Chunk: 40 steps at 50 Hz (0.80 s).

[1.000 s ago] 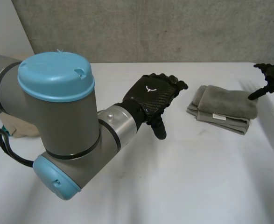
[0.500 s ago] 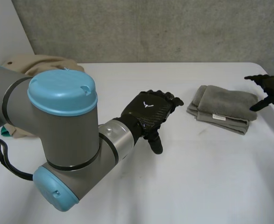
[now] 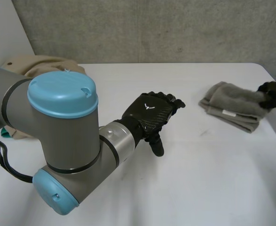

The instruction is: Fold the laundry.

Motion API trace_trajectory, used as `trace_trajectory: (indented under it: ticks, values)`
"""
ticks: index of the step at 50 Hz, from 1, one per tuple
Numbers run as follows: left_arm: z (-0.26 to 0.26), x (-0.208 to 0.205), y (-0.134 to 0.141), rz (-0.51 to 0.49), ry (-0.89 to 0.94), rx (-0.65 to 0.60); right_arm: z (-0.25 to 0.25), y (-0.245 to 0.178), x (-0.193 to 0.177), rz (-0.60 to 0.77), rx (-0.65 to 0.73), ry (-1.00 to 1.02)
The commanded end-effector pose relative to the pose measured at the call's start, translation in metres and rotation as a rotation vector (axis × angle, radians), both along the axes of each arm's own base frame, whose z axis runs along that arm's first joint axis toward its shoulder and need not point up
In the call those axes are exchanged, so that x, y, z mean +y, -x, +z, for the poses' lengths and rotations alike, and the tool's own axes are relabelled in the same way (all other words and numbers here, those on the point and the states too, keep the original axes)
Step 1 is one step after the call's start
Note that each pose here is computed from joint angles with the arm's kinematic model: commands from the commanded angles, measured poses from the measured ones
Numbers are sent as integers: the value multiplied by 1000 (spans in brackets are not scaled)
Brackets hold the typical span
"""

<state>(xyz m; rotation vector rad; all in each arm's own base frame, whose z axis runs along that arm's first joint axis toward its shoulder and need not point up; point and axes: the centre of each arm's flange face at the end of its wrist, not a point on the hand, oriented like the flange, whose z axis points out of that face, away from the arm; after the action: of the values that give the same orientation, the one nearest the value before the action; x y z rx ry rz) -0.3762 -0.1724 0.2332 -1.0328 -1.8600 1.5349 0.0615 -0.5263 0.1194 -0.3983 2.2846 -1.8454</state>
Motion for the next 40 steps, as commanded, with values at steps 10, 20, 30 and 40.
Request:
trace_trajectory:
  ticks: [10, 20, 30, 40]
  values:
    - [4, 2, -1, 0, 2, 2, -2, 43, -21, -478, -83, 102]
    - [10, 10, 3, -22, 14, 16, -7, 52, -20, -577, -228, 98]
    - [19, 21, 4, -45, 31, 34, -7, 51, -13, -640, -404, 62]
    - [20, 22, 4, -48, 32, 39, 2, 54, 0, -730, -661, 54]
